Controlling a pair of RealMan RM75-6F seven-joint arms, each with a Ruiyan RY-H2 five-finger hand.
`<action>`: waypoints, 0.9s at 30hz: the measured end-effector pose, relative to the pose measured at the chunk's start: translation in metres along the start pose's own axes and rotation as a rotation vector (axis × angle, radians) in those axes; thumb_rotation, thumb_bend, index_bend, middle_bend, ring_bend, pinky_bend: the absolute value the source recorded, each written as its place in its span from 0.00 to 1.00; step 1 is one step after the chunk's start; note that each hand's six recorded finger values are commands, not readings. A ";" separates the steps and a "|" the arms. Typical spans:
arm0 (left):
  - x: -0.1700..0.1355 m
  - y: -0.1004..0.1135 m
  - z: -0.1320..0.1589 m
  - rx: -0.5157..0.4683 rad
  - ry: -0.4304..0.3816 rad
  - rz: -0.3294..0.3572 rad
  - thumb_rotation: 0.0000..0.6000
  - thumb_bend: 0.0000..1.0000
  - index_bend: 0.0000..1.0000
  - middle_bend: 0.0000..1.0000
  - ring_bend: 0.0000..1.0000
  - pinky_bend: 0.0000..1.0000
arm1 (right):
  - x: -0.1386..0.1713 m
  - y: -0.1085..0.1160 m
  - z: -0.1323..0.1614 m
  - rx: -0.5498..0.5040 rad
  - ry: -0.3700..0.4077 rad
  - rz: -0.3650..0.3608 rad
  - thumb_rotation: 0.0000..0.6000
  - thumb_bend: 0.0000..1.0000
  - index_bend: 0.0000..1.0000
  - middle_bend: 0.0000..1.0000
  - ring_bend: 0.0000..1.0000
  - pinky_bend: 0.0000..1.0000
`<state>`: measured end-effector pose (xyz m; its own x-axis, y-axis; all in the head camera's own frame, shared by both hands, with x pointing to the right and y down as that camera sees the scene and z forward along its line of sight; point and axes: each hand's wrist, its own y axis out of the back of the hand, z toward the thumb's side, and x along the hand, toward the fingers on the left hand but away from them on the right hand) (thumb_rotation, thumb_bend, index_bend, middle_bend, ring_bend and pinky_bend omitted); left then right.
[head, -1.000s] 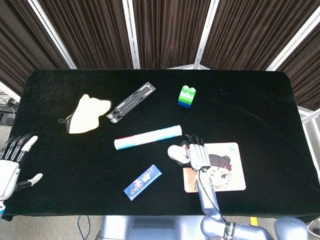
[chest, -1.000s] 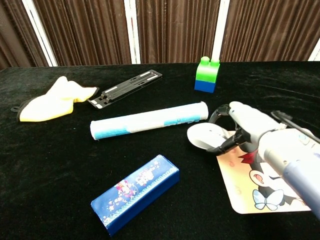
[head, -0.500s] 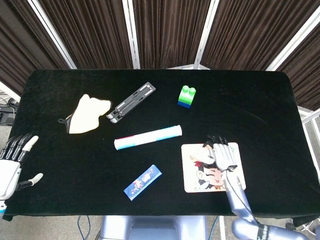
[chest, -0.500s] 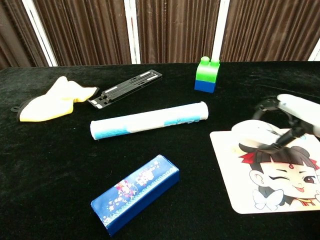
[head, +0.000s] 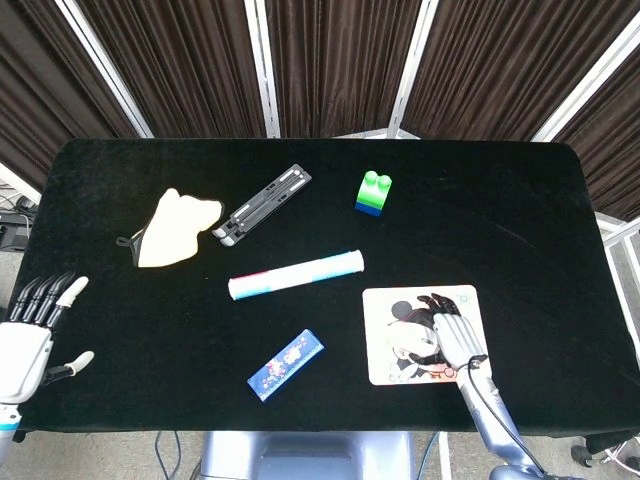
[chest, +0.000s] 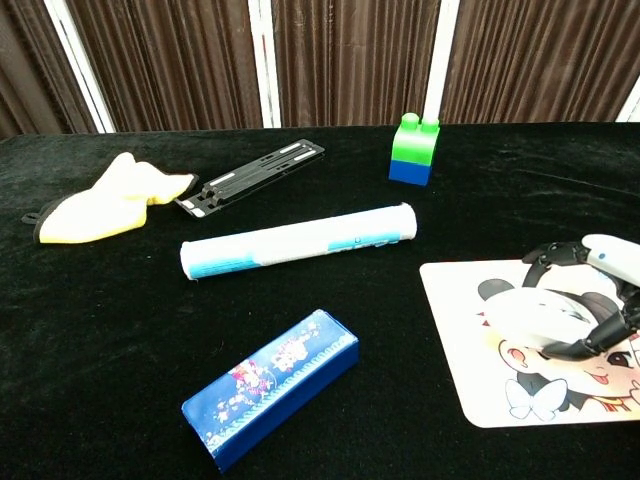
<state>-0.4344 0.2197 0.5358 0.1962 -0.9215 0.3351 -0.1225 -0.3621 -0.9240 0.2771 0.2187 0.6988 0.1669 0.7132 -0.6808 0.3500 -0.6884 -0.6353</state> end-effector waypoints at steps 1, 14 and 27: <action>0.000 0.000 0.000 -0.002 0.000 0.000 1.00 0.13 0.00 0.00 0.00 0.00 | -0.001 0.000 -0.001 0.007 0.001 0.001 1.00 0.30 0.51 0.13 0.00 0.00; -0.001 -0.002 0.000 -0.021 -0.007 -0.022 1.00 0.13 0.00 0.00 0.00 0.00 | -0.012 0.019 -0.005 0.117 0.061 0.035 1.00 0.31 0.52 0.12 0.00 0.00; 0.001 -0.004 0.001 -0.024 -0.010 -0.033 1.00 0.13 0.00 0.00 0.00 0.00 | -0.021 0.049 -0.015 0.153 0.093 0.143 1.00 0.31 0.53 0.13 0.00 0.00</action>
<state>-0.4324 0.2207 0.5400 0.2100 -0.9077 0.3633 -0.1388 -0.3955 -0.9079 0.3045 0.1718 0.6871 0.2918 0.6115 -0.7354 0.1741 -0.7900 -0.5878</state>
